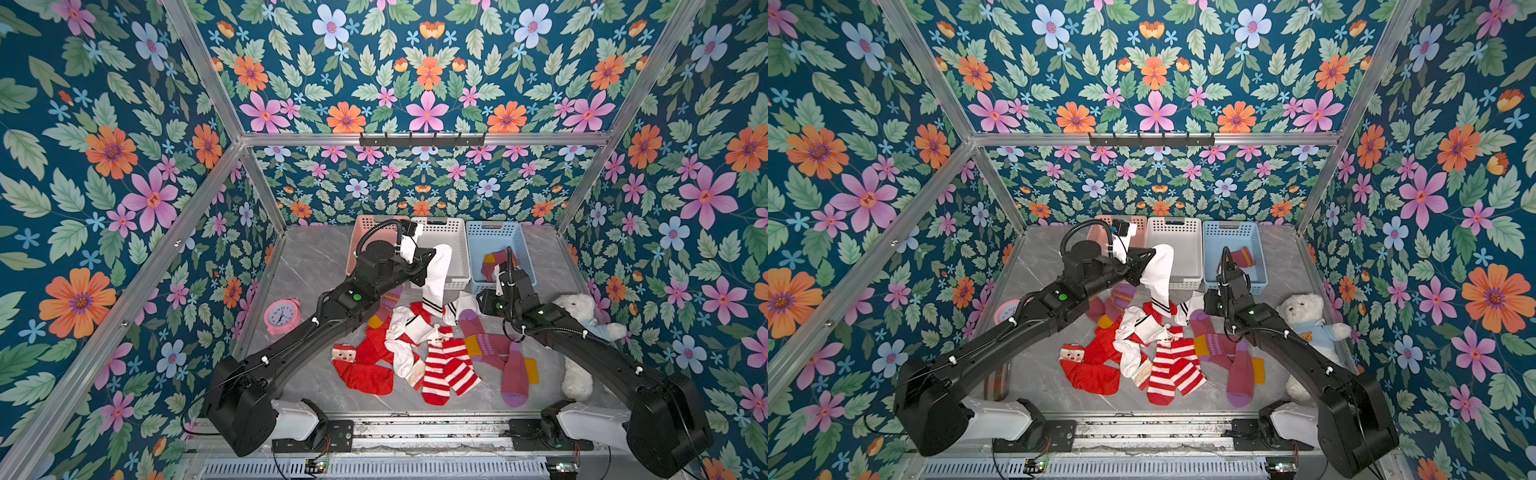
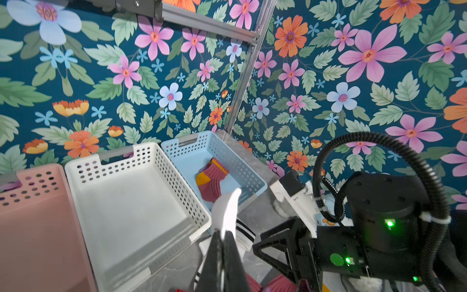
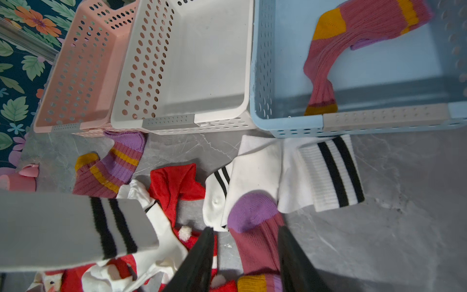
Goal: Sort the socks into the basket by color
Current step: Pick up the sock at the center of the board, then place the sock in the bin.
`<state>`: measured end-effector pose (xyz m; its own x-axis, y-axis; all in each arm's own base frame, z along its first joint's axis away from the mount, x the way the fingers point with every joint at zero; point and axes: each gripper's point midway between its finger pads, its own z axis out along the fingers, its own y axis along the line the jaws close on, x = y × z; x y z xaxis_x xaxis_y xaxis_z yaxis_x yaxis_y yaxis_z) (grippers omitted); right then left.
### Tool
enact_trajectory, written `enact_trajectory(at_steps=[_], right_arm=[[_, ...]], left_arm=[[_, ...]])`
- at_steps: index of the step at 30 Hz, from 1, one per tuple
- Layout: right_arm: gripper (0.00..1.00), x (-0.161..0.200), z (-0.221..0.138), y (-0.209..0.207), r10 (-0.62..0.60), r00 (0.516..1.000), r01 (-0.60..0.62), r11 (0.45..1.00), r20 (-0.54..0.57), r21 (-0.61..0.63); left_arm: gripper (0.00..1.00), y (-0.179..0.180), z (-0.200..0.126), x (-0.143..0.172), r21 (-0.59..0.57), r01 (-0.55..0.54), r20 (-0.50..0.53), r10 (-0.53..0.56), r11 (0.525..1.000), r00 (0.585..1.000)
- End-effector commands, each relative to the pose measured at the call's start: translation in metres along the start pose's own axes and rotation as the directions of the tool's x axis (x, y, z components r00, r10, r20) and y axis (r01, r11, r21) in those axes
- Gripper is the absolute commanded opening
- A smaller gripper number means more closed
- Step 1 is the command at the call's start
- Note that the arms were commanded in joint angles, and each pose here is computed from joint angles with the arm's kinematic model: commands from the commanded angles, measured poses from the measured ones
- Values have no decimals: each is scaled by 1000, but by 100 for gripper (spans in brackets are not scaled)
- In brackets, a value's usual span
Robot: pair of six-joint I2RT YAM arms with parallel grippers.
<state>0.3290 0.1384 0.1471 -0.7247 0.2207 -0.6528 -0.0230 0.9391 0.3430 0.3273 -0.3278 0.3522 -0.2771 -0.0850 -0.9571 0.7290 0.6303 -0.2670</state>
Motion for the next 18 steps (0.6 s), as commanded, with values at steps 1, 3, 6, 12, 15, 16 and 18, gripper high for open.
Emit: enact_trajectory(at_steps=[1, 3, 6, 12, 15, 16, 18], right_arm=[[44, 1, -5, -8, -14, 1000, 14, 999, 12, 35], [44, 2, -9, -9, -13, 1000, 13, 999, 17, 37], [44, 4, -15, -13, -14, 1000, 13, 999, 23, 46], [45, 10, -22, -18, -17, 1000, 16, 998, 24, 55], [45, 12, -25, -21, -21, 1000, 20, 998, 22, 66], [45, 13, -26, -23, -23, 999, 21, 997, 23, 71], [45, 15, -28, -25, -24, 999, 22, 997, 23, 75]], left_arm=[[0, 1, 5, -16, -16, -51, 29, 51, 999, 998], [0, 1, 10, -23, -22, -63, 37, 64, 998, 997], [0, 2, 18, -33, -31, -82, 46, 83, 996, 996], [0, 8, 34, -44, -64, -116, 65, 120, 991, 991], [0, 15, 44, -45, -77, -125, 73, 131, 989, 989], [0, 18, 47, -46, -87, -129, 73, 136, 988, 988], [0, 25, 55, -44, -102, -132, 65, 139, 986, 988]])
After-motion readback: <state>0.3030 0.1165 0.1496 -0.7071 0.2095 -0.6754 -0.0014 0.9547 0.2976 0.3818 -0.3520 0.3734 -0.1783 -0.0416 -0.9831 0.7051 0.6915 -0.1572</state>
